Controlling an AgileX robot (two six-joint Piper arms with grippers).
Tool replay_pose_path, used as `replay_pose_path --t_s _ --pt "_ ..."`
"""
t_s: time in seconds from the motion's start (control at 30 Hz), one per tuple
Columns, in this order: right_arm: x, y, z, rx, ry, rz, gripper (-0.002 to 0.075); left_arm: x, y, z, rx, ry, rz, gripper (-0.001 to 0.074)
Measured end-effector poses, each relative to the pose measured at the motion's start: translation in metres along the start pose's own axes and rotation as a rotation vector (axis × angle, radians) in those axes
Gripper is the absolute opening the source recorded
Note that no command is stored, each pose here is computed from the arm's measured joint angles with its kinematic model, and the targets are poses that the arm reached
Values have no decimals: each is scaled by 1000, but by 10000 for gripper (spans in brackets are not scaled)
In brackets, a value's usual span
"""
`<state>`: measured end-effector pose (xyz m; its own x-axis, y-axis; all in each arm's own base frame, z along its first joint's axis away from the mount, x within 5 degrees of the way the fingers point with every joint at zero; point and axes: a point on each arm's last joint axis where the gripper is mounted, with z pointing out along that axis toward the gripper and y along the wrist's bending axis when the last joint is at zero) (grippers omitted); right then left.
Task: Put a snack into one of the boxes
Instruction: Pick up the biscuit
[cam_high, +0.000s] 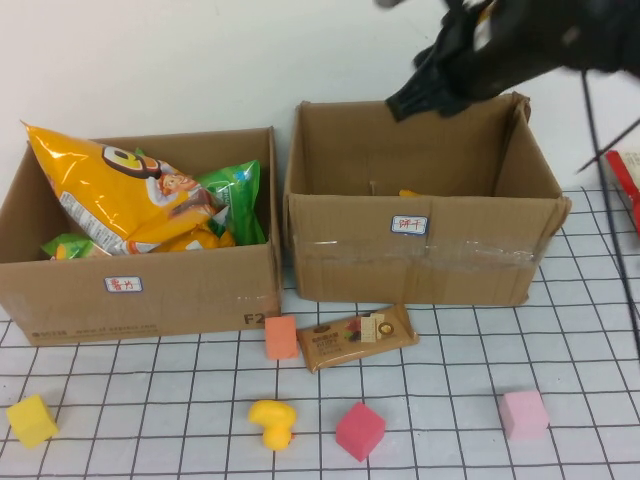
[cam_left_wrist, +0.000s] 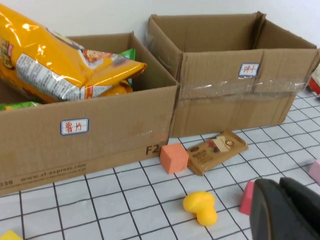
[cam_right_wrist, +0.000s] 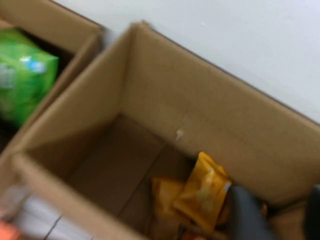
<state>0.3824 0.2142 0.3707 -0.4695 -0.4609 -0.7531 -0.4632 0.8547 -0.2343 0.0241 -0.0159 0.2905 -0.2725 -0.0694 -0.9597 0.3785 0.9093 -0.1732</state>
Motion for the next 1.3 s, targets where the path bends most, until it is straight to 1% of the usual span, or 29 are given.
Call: replay_pose_path --t_s 0.07,0.13,0.17,0.2,0.3,0.37,0.4,0.5,0.6,0.77,0.83,0.9,0.97,1.1,1.17,1.2,1.3 --pt "-3 -2 -23 -44 10 -28 113 1 0 0 -1 8 0 -1" --pt "-4 0 -44 -110 22 -71 52 1 0 0 -1 12 0 -1" --pt "-3 2 -53 -157 35 -98 33 1 0 0 -1 14 0 -1" --pt "-1 4 -59 -195 55 -134 23 1 0 0 -1 14 0 -1" --pt "8 15 -73 -362 116 -312 6 1 0 0 -1 14 0 -1" --pt "15 25 -80 -507 148 -452 2 2 0 0 -1 18 0 -1" --pt "16 28 -81 -559 139 -509 1 2 0 0 -2 20 0 -1" --pt "19 40 -75 -682 81 -589 0 3 0 0 -5 28 4 -1" --pt "23 47 -61 -741 71 -636 0 3 1 0 -9 28 15 -1" --pt "34 57 -28 -777 126 -694 8 3 1 0 -10 29 26 -1" --pt "42 63 -11 -777 168 -760 30 3 1 0 -10 29 30 -1" --pt "50 73 5 -785 207 -829 81 3 1 0 -11 32 31 -1" --pt "58 84 18 -810 233 -879 165 3 1 0 -11 35 31 -1" --pt "75 110 44 -878 274 -985 375 3 1 0 -13 37 34 -1" --pt "84 122 55 -898 297 -1078 445 4 2 0 -16 39 39 -1" --pt "89 127 60 -903 312 -1125 465 4 2 0 -17 43 39 -1" --pt "100 139 74 -889 351 -1204 492 5 2 0 -19 55 47 -1"
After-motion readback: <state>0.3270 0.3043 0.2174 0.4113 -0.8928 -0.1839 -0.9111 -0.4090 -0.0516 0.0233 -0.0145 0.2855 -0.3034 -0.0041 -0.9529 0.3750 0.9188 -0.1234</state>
